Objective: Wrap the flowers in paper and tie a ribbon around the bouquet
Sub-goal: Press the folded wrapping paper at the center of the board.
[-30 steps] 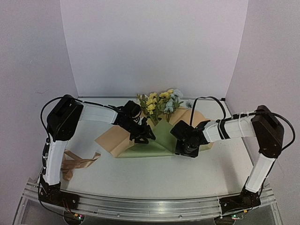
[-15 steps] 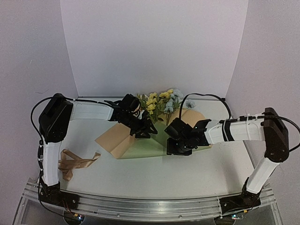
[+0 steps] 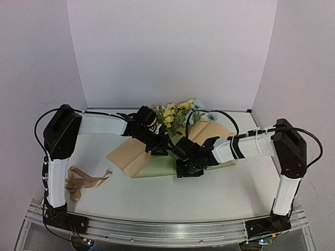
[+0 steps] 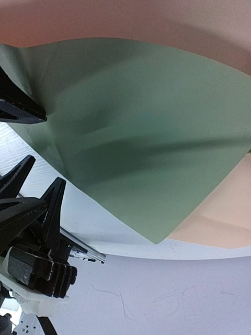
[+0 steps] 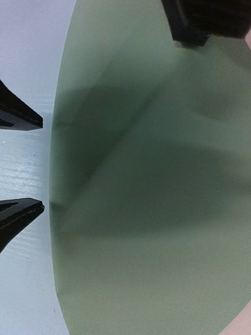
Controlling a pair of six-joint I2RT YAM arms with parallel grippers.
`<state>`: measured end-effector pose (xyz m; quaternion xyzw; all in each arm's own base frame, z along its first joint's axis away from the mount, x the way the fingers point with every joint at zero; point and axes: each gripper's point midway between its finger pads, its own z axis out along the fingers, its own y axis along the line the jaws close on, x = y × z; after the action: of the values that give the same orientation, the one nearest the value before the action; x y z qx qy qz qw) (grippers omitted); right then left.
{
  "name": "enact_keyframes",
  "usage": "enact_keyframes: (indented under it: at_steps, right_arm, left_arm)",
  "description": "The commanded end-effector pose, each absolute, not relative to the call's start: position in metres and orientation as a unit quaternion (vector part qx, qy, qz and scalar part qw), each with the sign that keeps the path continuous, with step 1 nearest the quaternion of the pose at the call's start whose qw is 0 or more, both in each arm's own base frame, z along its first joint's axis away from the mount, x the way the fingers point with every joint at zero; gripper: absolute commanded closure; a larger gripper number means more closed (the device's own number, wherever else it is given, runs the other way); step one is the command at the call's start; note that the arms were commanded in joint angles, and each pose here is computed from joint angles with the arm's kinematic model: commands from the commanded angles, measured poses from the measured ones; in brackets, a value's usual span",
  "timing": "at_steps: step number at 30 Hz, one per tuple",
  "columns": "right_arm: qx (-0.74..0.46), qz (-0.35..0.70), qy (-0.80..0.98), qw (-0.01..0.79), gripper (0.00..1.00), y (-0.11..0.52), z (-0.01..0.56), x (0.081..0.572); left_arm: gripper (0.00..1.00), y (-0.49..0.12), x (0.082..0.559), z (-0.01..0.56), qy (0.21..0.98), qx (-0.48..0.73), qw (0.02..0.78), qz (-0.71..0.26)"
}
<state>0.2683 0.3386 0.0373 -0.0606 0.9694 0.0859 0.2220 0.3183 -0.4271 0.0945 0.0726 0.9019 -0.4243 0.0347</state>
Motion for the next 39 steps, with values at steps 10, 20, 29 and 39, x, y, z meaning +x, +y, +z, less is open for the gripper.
enact_keyframes:
  at_steps: [10,20,29,39]
  right_arm:
    - [-0.014,0.077,0.973,0.219,0.54,0.330,0.031,0.313]
    - [0.015,0.074,0.974,0.211,0.54,0.319,0.024,0.326]
    - [0.032,0.084,0.968,0.234,0.53,0.315,0.047,0.333]
    - [0.035,0.074,0.968,0.238,0.53,0.303,0.052,0.329]
  left_arm:
    - [0.47,-0.415,0.313,0.139,0.896,0.090,0.074,-0.429]
    - [0.47,-0.409,0.241,0.119,0.896,0.121,0.025,-0.426]
    - [0.50,-0.421,0.230,0.084,0.899,0.120,0.016,-0.420]
    - [0.53,-0.415,0.258,0.055,0.909,0.075,0.023,-0.408]
